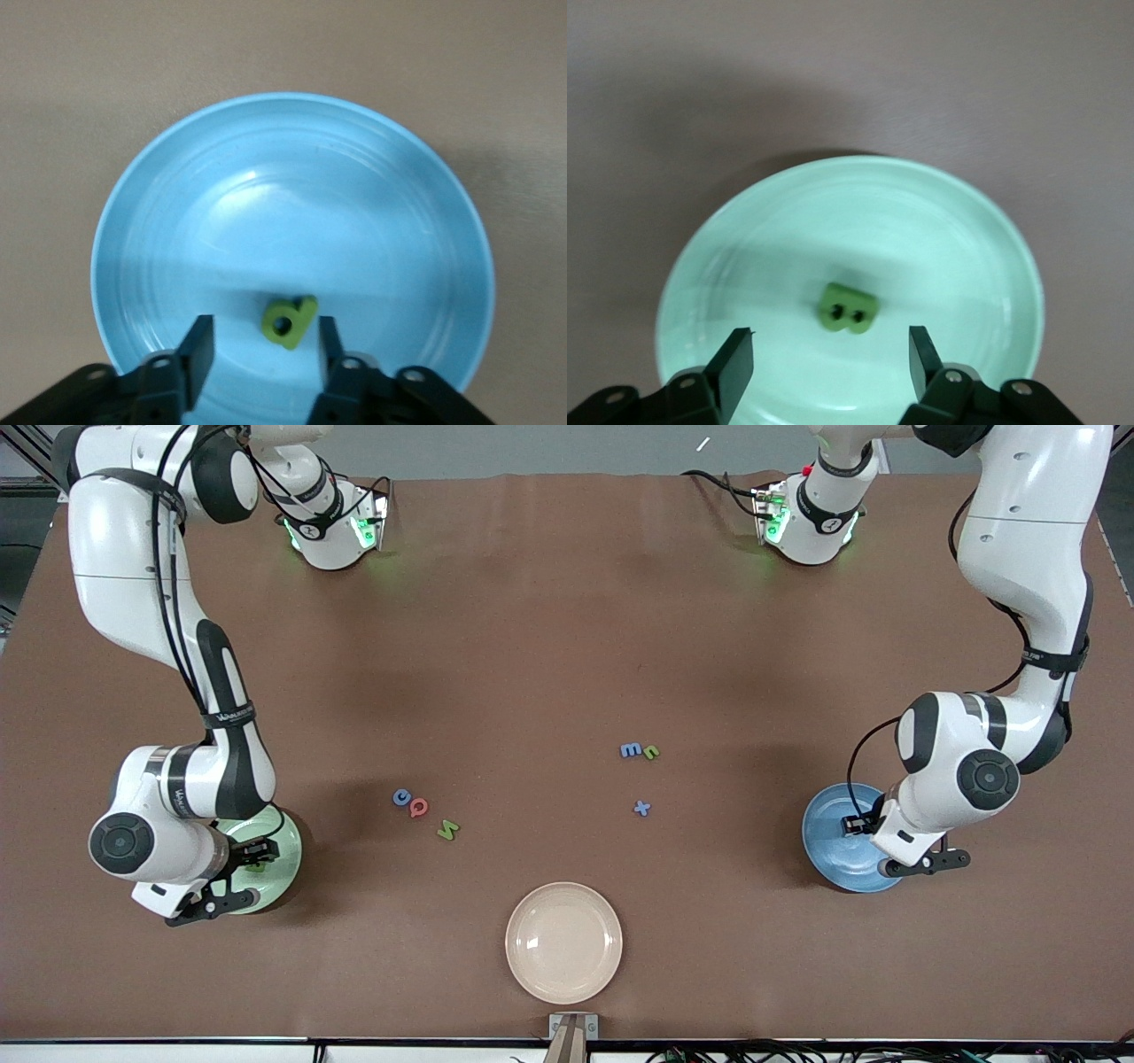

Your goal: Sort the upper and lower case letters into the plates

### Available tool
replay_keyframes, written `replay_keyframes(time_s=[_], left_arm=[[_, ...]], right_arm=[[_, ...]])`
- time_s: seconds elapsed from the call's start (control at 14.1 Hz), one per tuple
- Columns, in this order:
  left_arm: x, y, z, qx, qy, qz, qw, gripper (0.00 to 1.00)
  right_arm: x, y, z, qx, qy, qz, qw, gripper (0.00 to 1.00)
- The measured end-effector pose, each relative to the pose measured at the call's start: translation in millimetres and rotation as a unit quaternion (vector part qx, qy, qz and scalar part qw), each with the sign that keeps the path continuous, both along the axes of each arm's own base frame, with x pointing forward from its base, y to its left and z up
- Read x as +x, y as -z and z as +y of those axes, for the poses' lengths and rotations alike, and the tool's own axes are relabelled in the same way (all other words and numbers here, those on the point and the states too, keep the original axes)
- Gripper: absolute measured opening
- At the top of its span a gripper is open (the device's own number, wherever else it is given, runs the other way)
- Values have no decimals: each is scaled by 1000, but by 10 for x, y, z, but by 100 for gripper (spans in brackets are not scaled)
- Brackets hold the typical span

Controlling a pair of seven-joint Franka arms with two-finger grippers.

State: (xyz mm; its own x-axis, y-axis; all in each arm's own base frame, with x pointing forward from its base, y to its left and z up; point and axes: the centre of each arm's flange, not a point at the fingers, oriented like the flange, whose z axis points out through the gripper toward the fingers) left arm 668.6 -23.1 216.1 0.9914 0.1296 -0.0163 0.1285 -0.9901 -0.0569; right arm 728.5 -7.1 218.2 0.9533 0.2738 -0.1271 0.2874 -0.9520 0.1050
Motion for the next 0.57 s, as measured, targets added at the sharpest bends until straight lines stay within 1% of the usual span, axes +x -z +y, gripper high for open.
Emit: replay_keyframes(time_s=[0.07, 0.14, 0.28, 0.42, 0.57], left_arm=[[16, -4, -35, -2, 2, -2, 1000, 71], [34, -38, -130, -6, 8, -5, 1000, 82], [76, -149, -455, -22, 29, -16, 999, 100], [82, -274, -916, -40, 32, -27, 998, 100], [20, -346, -1495, -49, -5, -34, 998, 99]], right_arm=[[-18, -11, 148, 4, 10, 8, 1000, 80], [-42, -39, 346, 8, 20, 15, 1000, 80], [-110, -101, 774, 17, 40, 27, 999, 80], [-183, -103, 1083, 38, 57, 42, 997, 80], [-263, -38, 1261, 57, 66, 59, 994, 80]])
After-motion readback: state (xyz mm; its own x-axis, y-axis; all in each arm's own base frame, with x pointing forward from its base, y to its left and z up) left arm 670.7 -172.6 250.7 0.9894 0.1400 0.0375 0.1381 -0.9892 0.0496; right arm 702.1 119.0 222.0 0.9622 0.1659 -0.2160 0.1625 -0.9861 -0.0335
